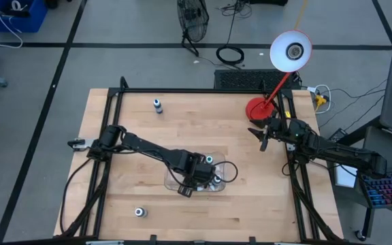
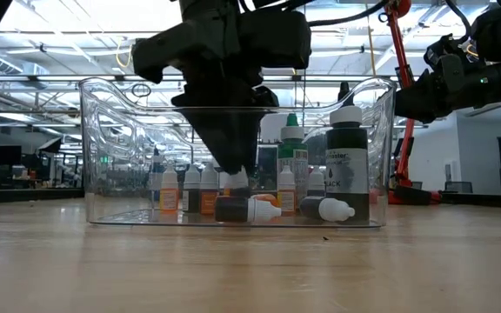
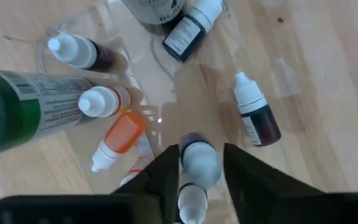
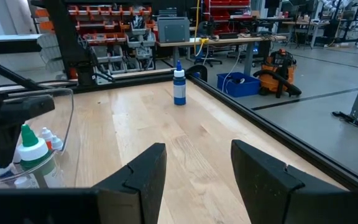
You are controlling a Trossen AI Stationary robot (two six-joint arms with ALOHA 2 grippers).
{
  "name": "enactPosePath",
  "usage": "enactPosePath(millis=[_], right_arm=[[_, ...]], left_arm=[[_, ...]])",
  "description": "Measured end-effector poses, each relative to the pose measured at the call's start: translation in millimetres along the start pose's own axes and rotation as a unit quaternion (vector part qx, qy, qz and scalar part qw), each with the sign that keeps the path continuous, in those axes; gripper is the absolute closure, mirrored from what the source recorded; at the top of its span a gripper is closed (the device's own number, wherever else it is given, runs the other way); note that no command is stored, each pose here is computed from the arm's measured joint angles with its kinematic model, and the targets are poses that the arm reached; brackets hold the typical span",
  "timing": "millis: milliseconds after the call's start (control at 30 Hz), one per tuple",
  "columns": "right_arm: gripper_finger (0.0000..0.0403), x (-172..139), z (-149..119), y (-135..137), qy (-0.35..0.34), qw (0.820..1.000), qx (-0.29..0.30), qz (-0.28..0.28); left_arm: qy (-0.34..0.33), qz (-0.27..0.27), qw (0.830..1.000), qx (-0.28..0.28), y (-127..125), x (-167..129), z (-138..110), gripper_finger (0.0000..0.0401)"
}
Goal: Pick & Place food coloring
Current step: Put the small blue food coloring bottle into the transparent bin, then put the large blue food coloring bottle into the transparent bin
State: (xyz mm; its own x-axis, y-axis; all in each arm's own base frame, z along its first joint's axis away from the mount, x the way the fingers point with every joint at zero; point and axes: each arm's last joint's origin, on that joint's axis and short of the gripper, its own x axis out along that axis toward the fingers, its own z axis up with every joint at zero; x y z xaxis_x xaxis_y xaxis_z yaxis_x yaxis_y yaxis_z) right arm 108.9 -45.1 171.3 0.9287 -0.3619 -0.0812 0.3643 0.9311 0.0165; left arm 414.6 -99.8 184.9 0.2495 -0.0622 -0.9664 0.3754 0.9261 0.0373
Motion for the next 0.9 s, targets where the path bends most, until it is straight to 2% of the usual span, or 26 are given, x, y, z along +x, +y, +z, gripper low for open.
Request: enactPosePath(millis=[133, 333, 400, 533, 633, 733, 833, 900], right_arm=[[0.0232, 0.0, 0.0, 0.0, 0.0, 1.0, 0.0, 0.0], [0.0232, 0.0, 0.0, 0.0, 0.0, 1.0, 0.0, 0.0], [0.0232, 0.0, -0.1, 0.0, 0.0, 1.0, 0.0, 0.0], [0.0232, 0.0, -0.1, -0.1, 0.001, 1.0, 0.0, 0.0], [0.0232, 0.0, -0.2, 0.0, 0.001, 1.0, 0.0, 0.0], [0.0232, 0.0, -0.2, 0.0, 0.001, 1.0, 0.0, 0.0], [0.0232, 0.0, -0.2, 0.0, 0.001, 1.0, 0.0, 0.0], [0.0232, 0.0, -0.2, 0.0, 0.001, 1.0, 0.0, 0.0]], left_arm=[[-0.002, 0.0, 1.0, 0.0, -0.3, -0.2, 0.5, 0.0235], [-0.011, 0.003, 1.0, -0.004, 0.0, -4.1, 2.0, 0.0213], [-0.005, 0.004, 1.0, -0.005, 0.0, -19.2, 1.8, 0.021], [-0.022, 0.009, 0.999, -0.044, 3.6, -72.1, -3.9, 0.0213], [-0.043, 0.029, 0.997, -0.065, 8.1, -113.3, -22.3, 0.0219], [-0.082, 0.082, 0.988, -0.099, 19.4, -155.6, -51.9, 0.0227], [-0.104, 0.156, 0.965, -0.184, 41.9, -178.7, -91.4, 0.0234], [-0.102, 0.189, 0.943, -0.253, 60.7, -185.6, -118.4, 0.0236]])
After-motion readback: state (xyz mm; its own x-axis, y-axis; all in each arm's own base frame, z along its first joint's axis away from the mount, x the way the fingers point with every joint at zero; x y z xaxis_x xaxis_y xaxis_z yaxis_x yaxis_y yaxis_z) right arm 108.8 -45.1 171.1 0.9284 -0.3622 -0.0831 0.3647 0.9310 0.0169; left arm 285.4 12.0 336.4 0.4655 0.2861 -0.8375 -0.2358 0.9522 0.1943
